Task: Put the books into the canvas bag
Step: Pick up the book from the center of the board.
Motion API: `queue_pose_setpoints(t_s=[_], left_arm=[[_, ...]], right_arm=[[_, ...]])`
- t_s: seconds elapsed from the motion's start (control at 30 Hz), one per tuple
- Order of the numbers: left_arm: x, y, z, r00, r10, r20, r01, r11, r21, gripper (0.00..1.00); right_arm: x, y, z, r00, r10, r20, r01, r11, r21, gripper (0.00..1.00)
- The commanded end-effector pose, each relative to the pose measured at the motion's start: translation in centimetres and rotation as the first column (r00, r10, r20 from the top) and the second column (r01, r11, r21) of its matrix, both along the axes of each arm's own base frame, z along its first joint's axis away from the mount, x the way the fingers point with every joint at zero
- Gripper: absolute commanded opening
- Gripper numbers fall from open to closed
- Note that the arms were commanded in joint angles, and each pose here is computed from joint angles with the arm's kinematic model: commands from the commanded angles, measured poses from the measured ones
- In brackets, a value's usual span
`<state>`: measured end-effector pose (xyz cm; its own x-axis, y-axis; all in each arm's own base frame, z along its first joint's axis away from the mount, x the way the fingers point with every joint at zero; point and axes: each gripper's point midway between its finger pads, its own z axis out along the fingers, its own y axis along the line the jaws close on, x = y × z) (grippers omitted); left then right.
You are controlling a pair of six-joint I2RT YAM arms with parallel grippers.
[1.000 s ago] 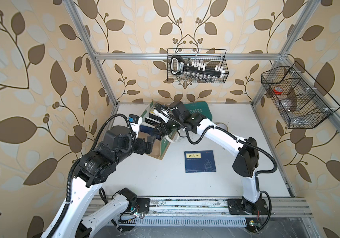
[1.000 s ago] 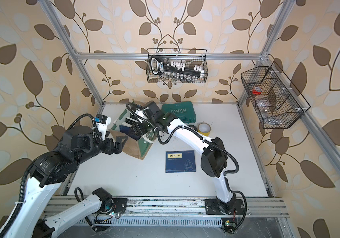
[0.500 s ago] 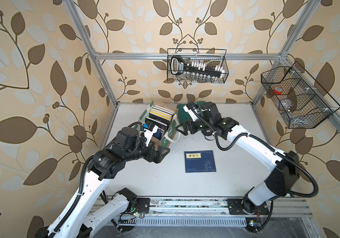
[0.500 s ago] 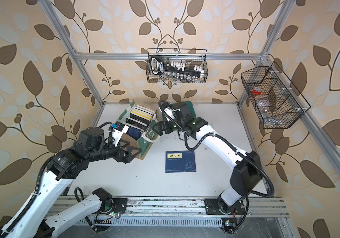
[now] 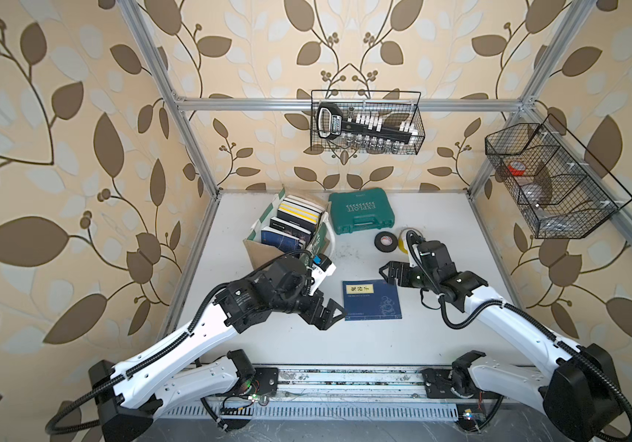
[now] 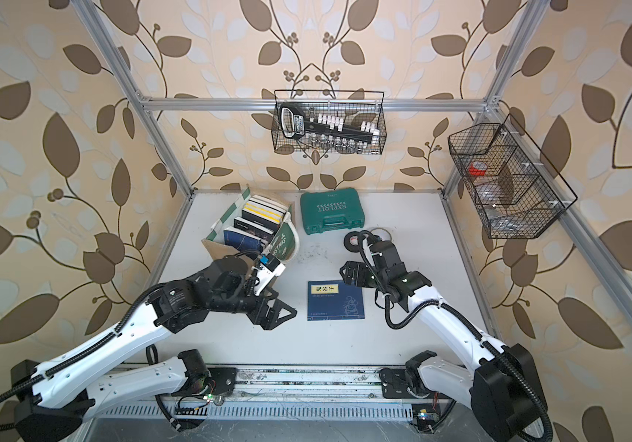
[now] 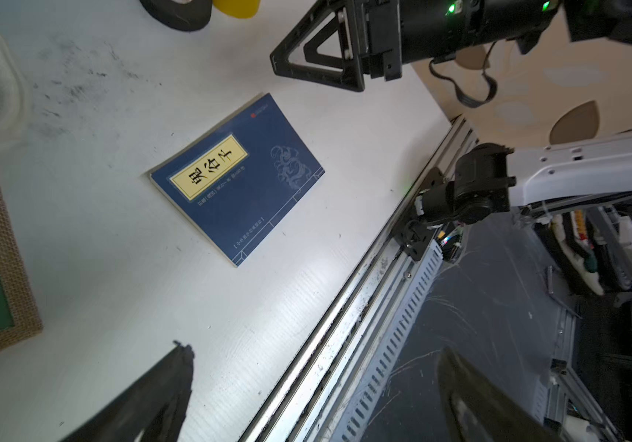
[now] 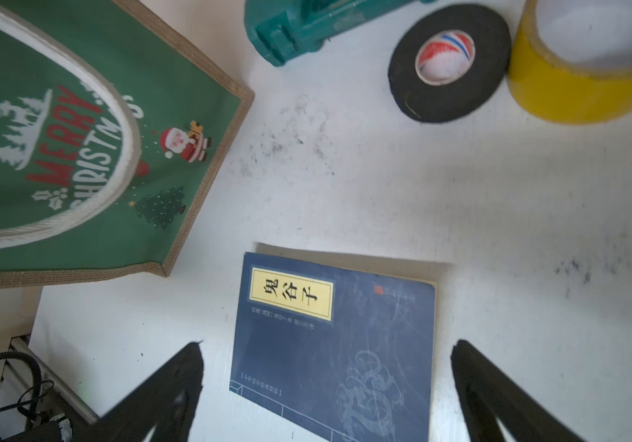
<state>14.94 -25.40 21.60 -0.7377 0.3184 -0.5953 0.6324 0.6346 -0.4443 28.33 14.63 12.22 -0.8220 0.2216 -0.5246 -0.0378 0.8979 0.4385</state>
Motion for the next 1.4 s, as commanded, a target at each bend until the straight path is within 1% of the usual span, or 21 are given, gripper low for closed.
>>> queue_pose_setpoints(t_s=[0.0, 0.07, 0.23, 0.37, 0.47, 0.63, 0.7, 0.83, 0.97, 1.13, 1.23, 1.37], left_arm=[[3.5, 0.7, -1.5, 0.977, 0.203, 0.066, -0.207, 0.977, 0.060, 0.99], [4.1, 0.5, -3.2, 0.968, 0.247, 0.043, -0.250, 0.965, 0.078, 0.99], [4.9, -0.8, -6.9, 0.959, 0.285, -0.008, -0.284, 0.956, 0.078, 0.99], [5.2, -2.2, -9.5, 0.961, 0.273, -0.048, -0.268, 0.959, 0.092, 0.99], [5.5, -3.2, -11.1, 0.963, 0.261, -0.074, -0.254, 0.963, 0.092, 0.99], [6.1, -5.4, -13.1, 0.967, 0.229, -0.114, -0.220, 0.972, 0.087, 0.99], [6.3, -6.0, -14.7, 0.963, 0.229, -0.142, -0.213, 0.970, 0.115, 0.99], [6.7, -6.6, -16.1, 0.958, 0.244, -0.153, -0.228, 0.967, 0.111, 0.99], [7.1, -7.1, -17.2, 0.953, 0.254, -0.168, -0.238, 0.965, 0.111, 0.99], [7.1, -8.0, -17.7, 0.949, 0.248, -0.197, -0.235, 0.968, 0.086, 0.99], [7.1, -8.1, -18.2, 0.946, 0.249, -0.206, -0.236, 0.968, 0.087, 0.99], [7.0, -8.0, -18.4, 0.946, 0.249, -0.209, -0.236, 0.968, 0.088, 0.99]], right_arm=[[-0.8, -0.9, -1.4, 0.994, -0.104, -0.037, 0.105, 0.994, 0.032, 0.98], [-1.3, -1.0, -2.1, 0.993, -0.104, -0.052, 0.106, 0.994, 0.033, 0.98], [-2.0, -0.7, -3.9, 0.992, -0.079, -0.098, 0.079, 0.997, -0.001, 0.98], [-2.6, -0.5, -5.5, 0.988, -0.081, -0.133, 0.080, 0.997, -0.014, 0.98], [-2.7, -0.4, -6.4, 0.988, -0.084, -0.129, 0.084, 0.996, -0.002, 0.98], [-3.1, -0.4, -8.0, 0.984, -0.080, -0.157, 0.080, 0.997, -0.012, 0.98], [-3.5, -0.5, -8.6, 0.983, -0.076, -0.170, 0.075, 0.997, -0.013, 0.98], [-3.9, -0.6, -9.0, 0.982, -0.073, -0.173, 0.073, 0.997, -0.010, 0.98], [-4.2, 0.0, -9.5, 0.983, -0.045, -0.181, 0.050, 0.999, 0.021, 0.98], [-4.6, 1.2, -10.1, 0.979, 0.021, -0.201, -0.007, 0.998, 0.069, 0.94], [-4.7, 2.2, -9.7, 0.980, 0.065, -0.187, -0.043, 0.992, 0.119, 0.89], [-4.4, 2.5, -8.4, 0.988, 0.076, -0.131, -0.056, 0.987, 0.151, 0.78]])
